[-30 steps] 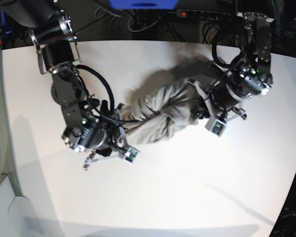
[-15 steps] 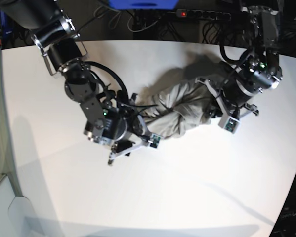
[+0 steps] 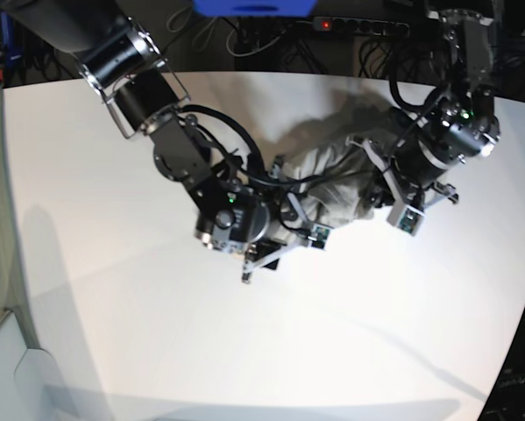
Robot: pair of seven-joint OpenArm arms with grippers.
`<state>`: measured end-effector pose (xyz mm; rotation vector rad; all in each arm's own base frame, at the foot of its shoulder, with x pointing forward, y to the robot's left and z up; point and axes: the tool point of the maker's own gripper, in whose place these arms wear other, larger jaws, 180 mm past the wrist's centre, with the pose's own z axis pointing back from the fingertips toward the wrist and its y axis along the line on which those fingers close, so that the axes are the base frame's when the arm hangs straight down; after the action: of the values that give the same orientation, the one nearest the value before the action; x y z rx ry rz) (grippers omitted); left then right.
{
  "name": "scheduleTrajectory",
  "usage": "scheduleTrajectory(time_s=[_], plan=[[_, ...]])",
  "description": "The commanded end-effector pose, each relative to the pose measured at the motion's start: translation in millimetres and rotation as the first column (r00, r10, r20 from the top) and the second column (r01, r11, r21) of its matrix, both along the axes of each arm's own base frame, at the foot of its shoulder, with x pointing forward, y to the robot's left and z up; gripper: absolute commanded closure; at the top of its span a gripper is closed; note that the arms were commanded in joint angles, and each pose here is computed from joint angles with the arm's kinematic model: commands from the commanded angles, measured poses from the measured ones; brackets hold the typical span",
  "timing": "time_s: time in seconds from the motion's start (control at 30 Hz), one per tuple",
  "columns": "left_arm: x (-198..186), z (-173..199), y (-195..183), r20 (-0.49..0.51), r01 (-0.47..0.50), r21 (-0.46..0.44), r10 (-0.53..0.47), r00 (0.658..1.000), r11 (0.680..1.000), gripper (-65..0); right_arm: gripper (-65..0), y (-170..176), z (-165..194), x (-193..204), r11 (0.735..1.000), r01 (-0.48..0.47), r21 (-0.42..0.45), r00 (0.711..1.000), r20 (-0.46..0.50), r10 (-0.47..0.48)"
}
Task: Layout the t-shirt on the table in an organized manner, then fold the t-shirt properly
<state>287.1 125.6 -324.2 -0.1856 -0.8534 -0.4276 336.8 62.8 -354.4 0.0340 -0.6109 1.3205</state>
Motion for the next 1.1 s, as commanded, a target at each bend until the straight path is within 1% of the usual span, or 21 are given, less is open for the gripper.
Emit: scheduleTrajectory(time_s=[0.0,0.07,0.13,0.17,0.23,0.37,0.43,0.47,0.53,0.63,0.73,0.8,0.93,1.0,1.07], plan=[[5.1,11.4,-2.6,0.043,0.007,-0.016,-0.006,0.999,1.0,-0.2,-37.9,12.3,19.5,11.7,0.998,-0.012,0.054,0.999,0.046,0.01],[5.1,11.4,-3.0,0.043,0.007,-0.017,-0.006,0.999,1.0,-0.2,-36.7,14.2,18.3,12.7,0.998,-0.015,0.065,0.999,0.043,0.012],[5.0,11.2,-3.9,0.043,0.008,-0.019,-0.007,0.999,1.0,-0.2,-33.2,16.8,17.1,12.7,0.997,-0.02,0.08,0.999,0.04,0.017],[5.0,11.2,-3.9,0.043,0.008,-0.019,-0.007,0.999,1.0,-0.2,-30.4,17.0,14.2,12.4,0.996,-0.02,0.082,0.999,0.033,0.017],[4.7,10.8,-3.8,0.04,0.008,-0.018,-0.007,0.999,1.0,-0.2,-24.0,15.5,5.4,11.7,0.997,-0.014,0.073,1.0,0.008,0.013],[4.8,10.9,-3.3,0.04,0.006,-0.017,-0.006,0.999,1.0,-0.2,-8.7,8.1,-11.0,14.5,0.999,0.003,0.038,0.999,-0.036,-0.002],[4.6,11.5,-3.0,0.039,0.006,-0.016,-0.005,0.999,1.0,-0.2,-1.1,10.2,-9.7,16.7,0.998,0.0,0.064,1.0,-0.029,0.001],[4.1,11.8,-3.2,0.04,0.007,-0.016,-0.006,0.999,1.0,-0.2,0.0,10.2,-8.0,18.7,0.997,0.0,0.072,1.0,-0.021,0.002],[1.8,10.3,-2.3,0.034,0.007,-0.014,-0.006,0.999,1.0,-0.2,0.0,-2.7,-7.8,26.0,0.998,0.015,0.057,1.0,-0.01,-0.014],[-2.8,7.7,-2.0,0.026,0.007,-0.014,-0.006,1.0,1.0,-0.2,0.0,-17.7,-1.1,39.8,0.995,0.068,0.076,0.998,0.002,-0.069],[-7.6,7.0,-1.3,0.022,0.006,-0.012,-0.006,1.0,1.0,-0.2,0.0,-45.3,9.5,61.2,0.985,0.147,0.089,0.988,0.023,-0.15],[-10.6,9.3,6.6,0.027,-0.017,-0.011,0.018,0.999,1.0,-0.2,0.0,-61.1,6.2,69.2,0.977,0.194,0.084,0.981,0.007,-0.195],[-11.4,10.2,18.9,0.029,-0.052,-0.003,0.052,0.998,0.999,-0.2,0.0,-92.8,7.4,92.3,0.954,0.289,0.082,0.957,-0.013,-0.289],[-12.0,10.1,20.9,0.026,-0.056,0.002,0.056,0.998,0.998,-0.2,0.0,-103.4,8.8,99.3,0.944,0.315,0.097,0.949,-0.013,-0.315],[-14.5,8.5,24.5,0.019,-0.066,0.006,0.065,0.998,0.998,-0.2,0.0,-106.3,10.6,102.2,0.939,0.325,0.114,0.945,-0.011,-0.326]])
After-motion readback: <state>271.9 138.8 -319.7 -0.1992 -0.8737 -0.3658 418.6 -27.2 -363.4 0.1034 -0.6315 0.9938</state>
